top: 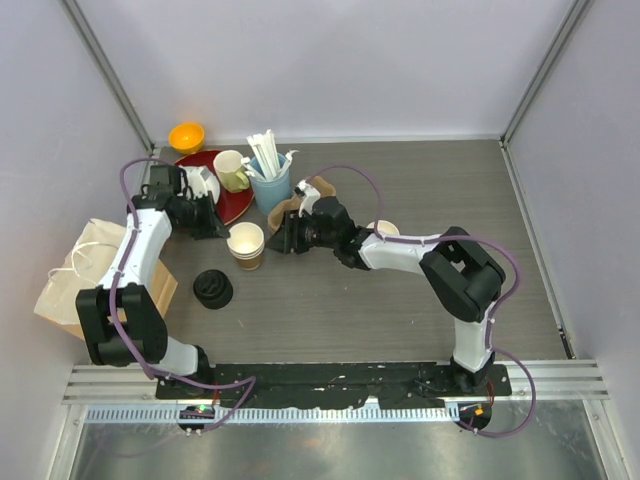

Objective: Pack the takeout coffee

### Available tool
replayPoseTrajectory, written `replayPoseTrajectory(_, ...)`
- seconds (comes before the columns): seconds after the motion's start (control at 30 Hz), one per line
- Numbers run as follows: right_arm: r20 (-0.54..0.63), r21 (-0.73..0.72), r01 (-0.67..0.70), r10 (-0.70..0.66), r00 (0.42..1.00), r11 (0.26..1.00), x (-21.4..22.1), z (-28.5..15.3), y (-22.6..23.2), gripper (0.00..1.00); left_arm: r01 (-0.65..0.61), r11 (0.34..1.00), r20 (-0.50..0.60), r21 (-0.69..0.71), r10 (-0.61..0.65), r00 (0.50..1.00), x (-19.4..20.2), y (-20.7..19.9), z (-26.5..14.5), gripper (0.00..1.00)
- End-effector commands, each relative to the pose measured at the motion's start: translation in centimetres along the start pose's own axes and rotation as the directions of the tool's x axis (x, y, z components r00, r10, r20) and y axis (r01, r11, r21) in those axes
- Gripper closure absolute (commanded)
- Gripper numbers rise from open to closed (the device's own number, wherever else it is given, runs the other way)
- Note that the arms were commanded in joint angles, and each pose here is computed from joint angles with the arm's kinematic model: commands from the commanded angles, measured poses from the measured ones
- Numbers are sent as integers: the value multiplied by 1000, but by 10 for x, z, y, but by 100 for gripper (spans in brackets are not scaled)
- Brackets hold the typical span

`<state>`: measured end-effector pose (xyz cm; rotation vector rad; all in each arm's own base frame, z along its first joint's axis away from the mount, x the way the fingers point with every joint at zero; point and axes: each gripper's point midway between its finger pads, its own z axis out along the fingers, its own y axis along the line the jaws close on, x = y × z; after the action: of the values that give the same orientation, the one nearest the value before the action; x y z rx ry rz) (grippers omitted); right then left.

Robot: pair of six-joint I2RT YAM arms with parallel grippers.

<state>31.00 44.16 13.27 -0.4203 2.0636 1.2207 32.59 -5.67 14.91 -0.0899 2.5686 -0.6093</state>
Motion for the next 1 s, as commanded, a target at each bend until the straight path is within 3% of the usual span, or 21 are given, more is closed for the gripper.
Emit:
replayPoseTrajectory(0.0,45,-65,-50,52,998,997,-22,8,21,52,0,999,85,42,-4,996,-15,-13,-13,100)
replayPoseTrajectory(0.57,47,-104,-96,102,994,990,-26,16,22,52,11,999,86,40,-14,996,-12,-7,-9,100)
replayPoseTrajectory(0.97,29,-56,-140,142,989,989,-19,25,5,55,2,995,111,98,-13,994,-18,-21,-22,100)
